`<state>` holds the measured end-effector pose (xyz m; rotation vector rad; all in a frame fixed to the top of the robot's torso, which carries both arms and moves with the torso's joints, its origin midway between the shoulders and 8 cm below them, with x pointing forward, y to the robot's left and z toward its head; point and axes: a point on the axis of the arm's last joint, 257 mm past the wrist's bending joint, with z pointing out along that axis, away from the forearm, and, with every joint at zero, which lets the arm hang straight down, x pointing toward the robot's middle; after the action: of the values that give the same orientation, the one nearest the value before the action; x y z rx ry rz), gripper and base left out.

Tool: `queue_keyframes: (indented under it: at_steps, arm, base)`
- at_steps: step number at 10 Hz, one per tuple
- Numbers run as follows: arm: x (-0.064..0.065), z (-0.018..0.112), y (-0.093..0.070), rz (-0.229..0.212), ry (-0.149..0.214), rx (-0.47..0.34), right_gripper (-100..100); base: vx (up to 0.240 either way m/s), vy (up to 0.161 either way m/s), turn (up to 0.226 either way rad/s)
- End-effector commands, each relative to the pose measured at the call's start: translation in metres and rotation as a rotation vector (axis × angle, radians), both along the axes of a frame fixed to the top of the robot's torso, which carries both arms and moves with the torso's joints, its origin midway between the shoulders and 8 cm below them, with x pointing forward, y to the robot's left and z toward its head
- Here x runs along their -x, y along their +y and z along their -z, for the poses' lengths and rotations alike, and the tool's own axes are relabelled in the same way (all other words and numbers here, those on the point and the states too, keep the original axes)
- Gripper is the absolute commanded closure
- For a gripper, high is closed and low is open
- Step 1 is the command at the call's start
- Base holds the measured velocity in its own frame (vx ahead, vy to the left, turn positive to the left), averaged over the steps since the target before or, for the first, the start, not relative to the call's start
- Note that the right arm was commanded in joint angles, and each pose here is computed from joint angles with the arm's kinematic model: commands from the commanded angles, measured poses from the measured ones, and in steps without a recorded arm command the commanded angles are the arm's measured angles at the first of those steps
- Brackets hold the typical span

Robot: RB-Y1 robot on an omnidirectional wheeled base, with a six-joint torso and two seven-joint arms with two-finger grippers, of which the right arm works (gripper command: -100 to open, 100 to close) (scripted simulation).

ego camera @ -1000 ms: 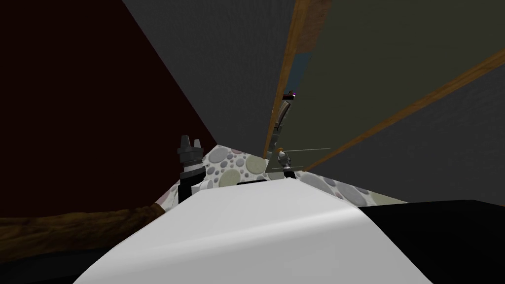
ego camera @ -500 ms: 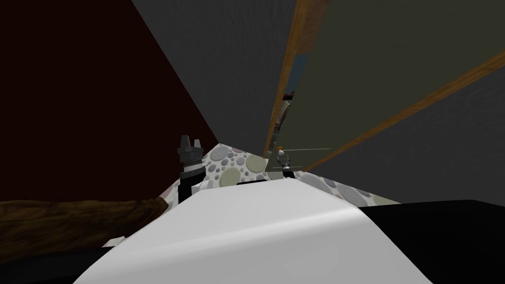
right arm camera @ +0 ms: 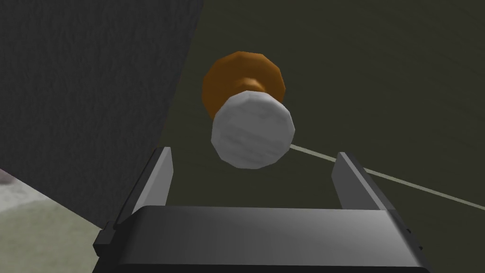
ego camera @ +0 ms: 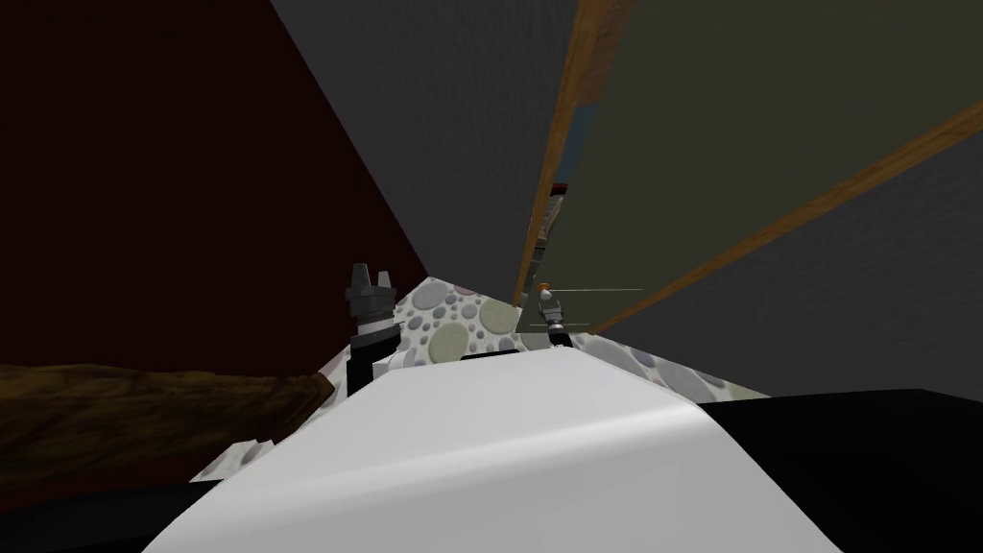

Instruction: Pull the door open

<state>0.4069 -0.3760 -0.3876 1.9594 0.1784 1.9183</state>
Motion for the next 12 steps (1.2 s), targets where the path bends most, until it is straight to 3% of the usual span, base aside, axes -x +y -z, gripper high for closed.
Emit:
queue_keyframes:
  at_steps: [1, 11, 12]
  arm:
    - [-0.0002, 0.0008, 0.0019, 0.003, -0.010, -0.065, -100]
    - [-0.0014, 0.0042, 0.0107, 0.019, -0.059, -0.363, -100]
    - [-0.0014, 0.0041, 0.0102, 0.018, -0.056, -0.344, -100]
  base:
    - [-0.061, -0.028, 0.043]
    - [-0.063, -0.020, 0.046]
    - [-0.023, -0.007, 0.006]
